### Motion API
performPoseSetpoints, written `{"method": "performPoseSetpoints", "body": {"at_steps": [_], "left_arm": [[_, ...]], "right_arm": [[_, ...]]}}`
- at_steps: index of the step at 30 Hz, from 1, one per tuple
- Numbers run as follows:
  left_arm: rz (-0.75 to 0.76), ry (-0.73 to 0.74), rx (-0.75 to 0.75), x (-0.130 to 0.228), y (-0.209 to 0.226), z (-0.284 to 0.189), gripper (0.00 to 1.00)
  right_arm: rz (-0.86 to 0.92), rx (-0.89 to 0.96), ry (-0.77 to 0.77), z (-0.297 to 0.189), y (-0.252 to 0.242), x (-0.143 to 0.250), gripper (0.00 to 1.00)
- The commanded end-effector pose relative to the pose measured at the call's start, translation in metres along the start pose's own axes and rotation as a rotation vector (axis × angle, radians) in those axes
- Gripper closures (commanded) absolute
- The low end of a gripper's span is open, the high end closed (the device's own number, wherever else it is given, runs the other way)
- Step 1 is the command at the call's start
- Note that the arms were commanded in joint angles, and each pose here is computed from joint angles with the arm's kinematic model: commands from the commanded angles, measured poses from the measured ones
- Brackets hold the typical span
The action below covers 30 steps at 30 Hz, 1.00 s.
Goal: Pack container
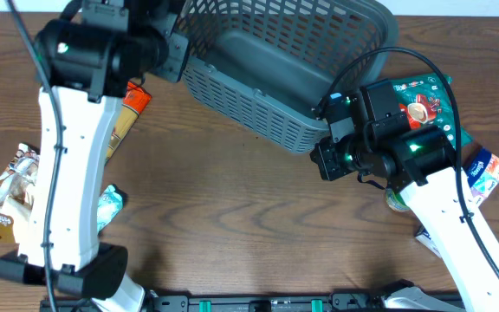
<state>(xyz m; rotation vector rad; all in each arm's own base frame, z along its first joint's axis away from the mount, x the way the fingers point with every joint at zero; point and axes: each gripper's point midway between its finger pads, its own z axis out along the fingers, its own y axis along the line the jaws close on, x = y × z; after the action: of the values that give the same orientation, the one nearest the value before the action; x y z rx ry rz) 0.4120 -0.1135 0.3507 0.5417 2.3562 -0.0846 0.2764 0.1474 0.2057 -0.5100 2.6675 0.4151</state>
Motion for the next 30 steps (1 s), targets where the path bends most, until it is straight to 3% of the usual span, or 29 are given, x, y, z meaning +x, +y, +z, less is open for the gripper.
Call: {"method": "performPoseSetpoints", "body": {"at_steps": [1, 12, 30], "left_arm": [[0.07, -0.033, -0.015, -0.011, 0.002, 0.003, 0.95], [0.127, -0.047, -0.019, -0.024, 0.006, 0.041, 0.95], [0.18, 0.098, 0.024, 0.002, 0.004, 0.108, 0.95]], "right_arm": [[-0.045, 0.004, -0.01, -0.003, 0.003, -0.003, 0.99], [-0.085, 0.032, -0.015, -0.003, -0.002, -0.004, 0.99], [-0.102, 0.082, -0.021, -0.003, -0.01, -0.006, 0.99]]}}
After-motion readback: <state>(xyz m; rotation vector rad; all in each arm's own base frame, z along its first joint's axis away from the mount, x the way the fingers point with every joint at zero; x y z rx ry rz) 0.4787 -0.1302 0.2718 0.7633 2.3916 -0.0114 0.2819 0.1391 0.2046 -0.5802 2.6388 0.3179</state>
